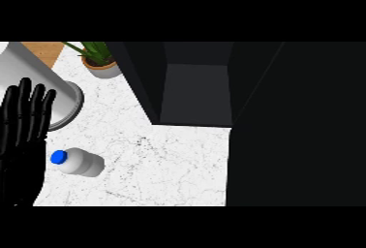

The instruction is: Pick up the bottled water, place it into the cabinet and close the cabinet

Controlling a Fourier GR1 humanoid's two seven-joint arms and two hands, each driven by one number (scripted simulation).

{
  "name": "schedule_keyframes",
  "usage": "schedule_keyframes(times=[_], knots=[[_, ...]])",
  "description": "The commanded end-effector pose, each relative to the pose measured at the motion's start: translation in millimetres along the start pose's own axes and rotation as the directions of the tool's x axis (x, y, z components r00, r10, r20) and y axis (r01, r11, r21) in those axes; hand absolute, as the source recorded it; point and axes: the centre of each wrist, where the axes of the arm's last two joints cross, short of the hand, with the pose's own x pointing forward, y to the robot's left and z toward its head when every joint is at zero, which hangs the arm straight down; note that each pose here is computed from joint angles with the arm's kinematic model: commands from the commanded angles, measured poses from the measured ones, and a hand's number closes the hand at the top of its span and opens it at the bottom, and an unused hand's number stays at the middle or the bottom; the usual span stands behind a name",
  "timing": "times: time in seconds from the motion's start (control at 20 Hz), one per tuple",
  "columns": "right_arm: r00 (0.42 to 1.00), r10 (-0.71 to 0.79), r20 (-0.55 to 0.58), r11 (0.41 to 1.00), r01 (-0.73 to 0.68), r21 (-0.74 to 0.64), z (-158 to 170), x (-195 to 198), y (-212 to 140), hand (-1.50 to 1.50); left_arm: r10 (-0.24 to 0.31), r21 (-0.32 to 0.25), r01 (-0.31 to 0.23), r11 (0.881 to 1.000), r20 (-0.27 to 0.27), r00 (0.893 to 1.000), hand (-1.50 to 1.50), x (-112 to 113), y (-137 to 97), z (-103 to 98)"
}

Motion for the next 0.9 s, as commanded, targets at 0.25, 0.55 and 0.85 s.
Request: schedule_keyframes(times=[0.25, 0.55, 0.85], knots=[[0.999, -0.013, -0.039, 1.000, 0.012, -0.021, 40.1, 13.7, -12.4, -1.50, 0.136, -0.169, -0.128, 0.977, 0.034, 0.990, -1.50, -4.8, 98.2, 13.5], [0.972, -0.169, -0.162, 0.949, 0.205, 0.238, 69.2, 38.6, -6.5, -1.50, 0.260, -0.127, -0.292, 0.948, -0.219, 0.940, -1.50, 5.6, 119.7, 37.4], [0.974, -0.177, -0.142, 0.950, 0.207, 0.234, 93.2, 76.3, 10.5, -1.50, 0.251, -0.076, -0.276, 0.958, -0.242, 0.937, -1.50, 12.8, 143.8, 34.5]])
